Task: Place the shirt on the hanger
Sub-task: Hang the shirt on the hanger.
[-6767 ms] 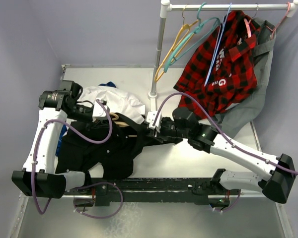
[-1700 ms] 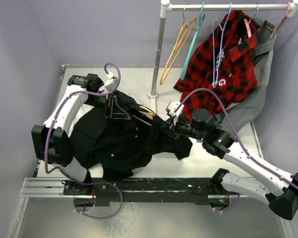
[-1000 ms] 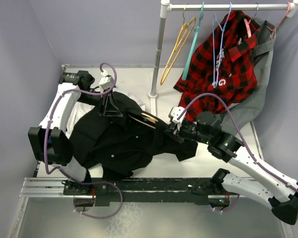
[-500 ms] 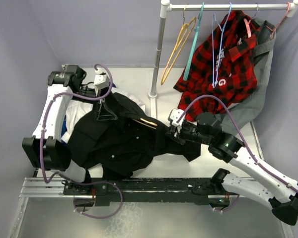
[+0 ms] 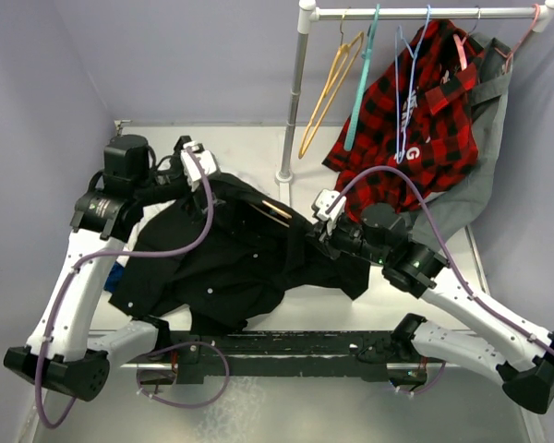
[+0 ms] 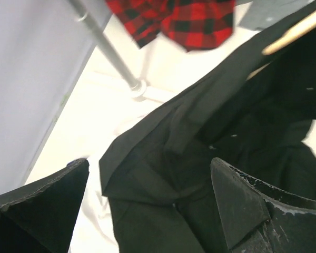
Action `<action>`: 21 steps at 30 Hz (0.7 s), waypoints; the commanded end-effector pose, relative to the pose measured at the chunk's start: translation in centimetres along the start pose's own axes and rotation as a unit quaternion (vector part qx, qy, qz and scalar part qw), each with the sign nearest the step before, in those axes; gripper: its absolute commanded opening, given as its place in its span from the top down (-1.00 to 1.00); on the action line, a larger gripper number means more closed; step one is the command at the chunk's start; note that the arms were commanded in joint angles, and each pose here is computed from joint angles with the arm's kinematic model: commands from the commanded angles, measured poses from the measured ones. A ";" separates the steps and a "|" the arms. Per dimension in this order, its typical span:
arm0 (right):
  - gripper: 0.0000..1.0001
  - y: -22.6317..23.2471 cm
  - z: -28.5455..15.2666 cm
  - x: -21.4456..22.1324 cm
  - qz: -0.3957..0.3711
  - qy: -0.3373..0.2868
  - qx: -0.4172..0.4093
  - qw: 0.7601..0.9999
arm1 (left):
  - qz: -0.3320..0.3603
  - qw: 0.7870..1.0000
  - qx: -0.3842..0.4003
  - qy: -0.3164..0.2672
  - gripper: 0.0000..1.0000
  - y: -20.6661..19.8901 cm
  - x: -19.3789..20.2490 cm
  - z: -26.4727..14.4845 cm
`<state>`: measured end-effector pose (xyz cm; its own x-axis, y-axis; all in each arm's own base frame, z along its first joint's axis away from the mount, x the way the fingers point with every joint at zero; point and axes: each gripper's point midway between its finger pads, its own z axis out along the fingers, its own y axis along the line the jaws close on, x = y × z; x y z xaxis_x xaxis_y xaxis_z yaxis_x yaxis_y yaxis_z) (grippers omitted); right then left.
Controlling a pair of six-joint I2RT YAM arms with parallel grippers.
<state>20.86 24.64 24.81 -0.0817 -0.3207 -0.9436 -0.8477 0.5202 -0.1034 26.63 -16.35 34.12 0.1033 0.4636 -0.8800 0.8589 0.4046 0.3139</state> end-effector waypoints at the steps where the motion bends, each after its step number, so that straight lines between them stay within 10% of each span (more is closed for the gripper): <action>1: 1.00 -2.1 -0.2 -5.0 0.005 -0.073 0.049 0.996 | 0.007 0.997 -0.076 0.014 -0.99 3.6 0.8 1.3; 21: 1.00 -2.7 1.2 -5.2 -0.002 -0.077 0.056 0.995 | 0.237 0.970 0.058 -0.010 -0.99 0.8 0.4 4.6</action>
<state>22.94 25.22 24.25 -0.1036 -0.3145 -0.9436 -0.8093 0.5781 -0.1038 30.33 -18.50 29.77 0.3681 0.5895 -0.7190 0.8262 0.1474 0.5438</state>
